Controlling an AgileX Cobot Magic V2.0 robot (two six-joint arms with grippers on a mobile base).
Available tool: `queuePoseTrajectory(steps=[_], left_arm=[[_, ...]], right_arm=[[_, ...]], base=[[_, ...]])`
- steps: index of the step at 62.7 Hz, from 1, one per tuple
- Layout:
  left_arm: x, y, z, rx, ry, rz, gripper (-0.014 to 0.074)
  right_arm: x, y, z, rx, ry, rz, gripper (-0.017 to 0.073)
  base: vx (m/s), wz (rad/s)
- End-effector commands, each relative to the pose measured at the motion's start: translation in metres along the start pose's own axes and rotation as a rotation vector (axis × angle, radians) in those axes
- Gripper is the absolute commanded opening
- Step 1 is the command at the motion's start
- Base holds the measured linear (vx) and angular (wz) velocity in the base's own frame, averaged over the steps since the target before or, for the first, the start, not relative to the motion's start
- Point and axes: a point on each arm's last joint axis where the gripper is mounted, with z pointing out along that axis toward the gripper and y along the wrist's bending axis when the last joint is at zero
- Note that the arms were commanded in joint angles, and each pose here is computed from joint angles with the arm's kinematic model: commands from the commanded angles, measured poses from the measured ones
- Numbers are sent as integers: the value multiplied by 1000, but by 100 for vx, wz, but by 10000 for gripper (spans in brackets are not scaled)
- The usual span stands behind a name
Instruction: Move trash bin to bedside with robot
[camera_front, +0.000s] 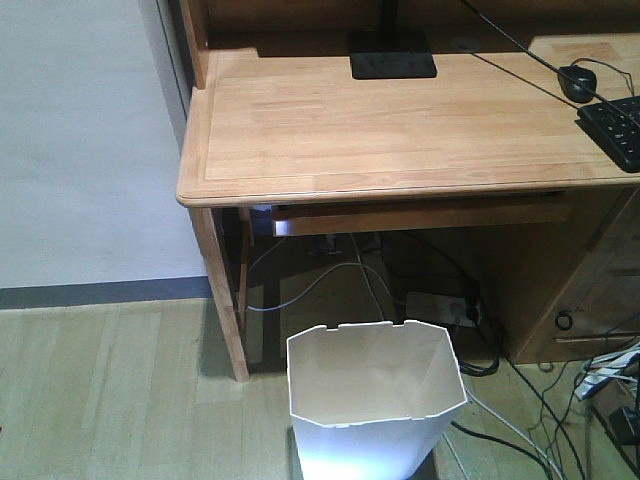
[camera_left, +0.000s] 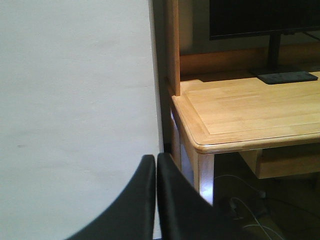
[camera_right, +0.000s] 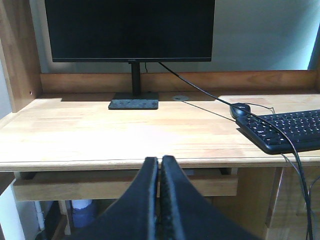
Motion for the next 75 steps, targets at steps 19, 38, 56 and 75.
queuePoseTrajectory(steps=[19,38,56,75], left_arm=[[-15,0,-2,2,-101,-9,-6],[-15,0,-2,2,-101,-9,-6],[-15,0,-2,2,-101,-9,-6],[-15,0,-2,2,-101,-9,-6]], right_arm=[[0,0,1,-2,-44,-22,-9],[-4,0,1,-4,-92,-39,-9],[-36,2,-4,-12,-265,-35,-9],[-71,3,16,-9,-151,-36,-9]], base=[[0,0],[0,0],[0,0],[0,0]])
